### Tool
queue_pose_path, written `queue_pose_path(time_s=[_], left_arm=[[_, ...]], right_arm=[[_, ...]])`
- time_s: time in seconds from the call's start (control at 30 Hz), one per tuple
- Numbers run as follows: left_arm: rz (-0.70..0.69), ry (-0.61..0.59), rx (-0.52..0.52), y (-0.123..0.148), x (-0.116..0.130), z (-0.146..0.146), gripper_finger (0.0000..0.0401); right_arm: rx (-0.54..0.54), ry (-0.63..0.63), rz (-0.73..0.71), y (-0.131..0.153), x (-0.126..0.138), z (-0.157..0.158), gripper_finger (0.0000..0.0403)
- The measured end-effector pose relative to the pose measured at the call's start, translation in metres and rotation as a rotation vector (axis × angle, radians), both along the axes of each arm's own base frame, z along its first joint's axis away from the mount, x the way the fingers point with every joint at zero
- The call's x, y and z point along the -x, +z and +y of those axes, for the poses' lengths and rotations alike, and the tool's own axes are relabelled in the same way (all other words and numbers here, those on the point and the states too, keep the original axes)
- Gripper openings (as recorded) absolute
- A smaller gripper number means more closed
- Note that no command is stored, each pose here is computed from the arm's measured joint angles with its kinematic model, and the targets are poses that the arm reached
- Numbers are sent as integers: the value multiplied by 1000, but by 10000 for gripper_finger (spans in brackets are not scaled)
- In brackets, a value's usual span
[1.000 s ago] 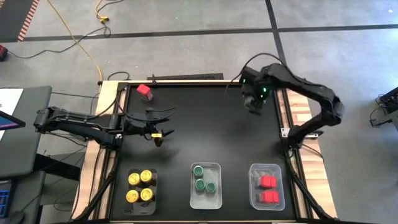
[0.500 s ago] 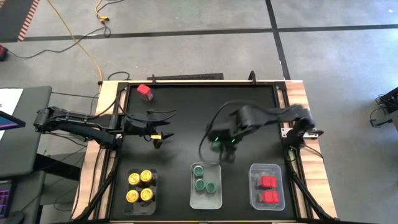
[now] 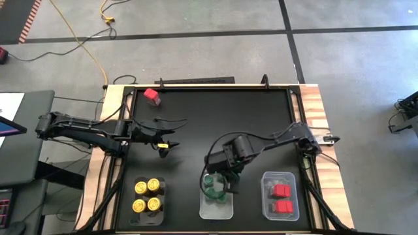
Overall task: Sort spices by type
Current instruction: Put the green seasoning bottle into the white bin
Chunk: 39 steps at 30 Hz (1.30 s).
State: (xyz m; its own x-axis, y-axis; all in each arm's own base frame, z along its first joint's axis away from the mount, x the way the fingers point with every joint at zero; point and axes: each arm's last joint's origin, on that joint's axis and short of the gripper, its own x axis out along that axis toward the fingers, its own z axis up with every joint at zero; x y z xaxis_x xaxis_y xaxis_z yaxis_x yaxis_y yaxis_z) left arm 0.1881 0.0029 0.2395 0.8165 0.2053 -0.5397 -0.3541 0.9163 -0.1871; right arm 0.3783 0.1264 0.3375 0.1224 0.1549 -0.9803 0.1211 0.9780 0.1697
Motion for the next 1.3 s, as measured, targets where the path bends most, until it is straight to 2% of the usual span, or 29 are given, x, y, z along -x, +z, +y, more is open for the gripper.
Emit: queue_pose_path(time_s=[0.4,0.9,1.3], left_arm=[[3,6,9,0,0,0,297],[3,10,16,-1,0,0,297],[14,10,16,-1,1,0,297]], right_arm=[[-9,34,117,-45,-21,14,217],[16,64,203,-87,-41,11,217],[11,60,180,-90,-46,6,217]])
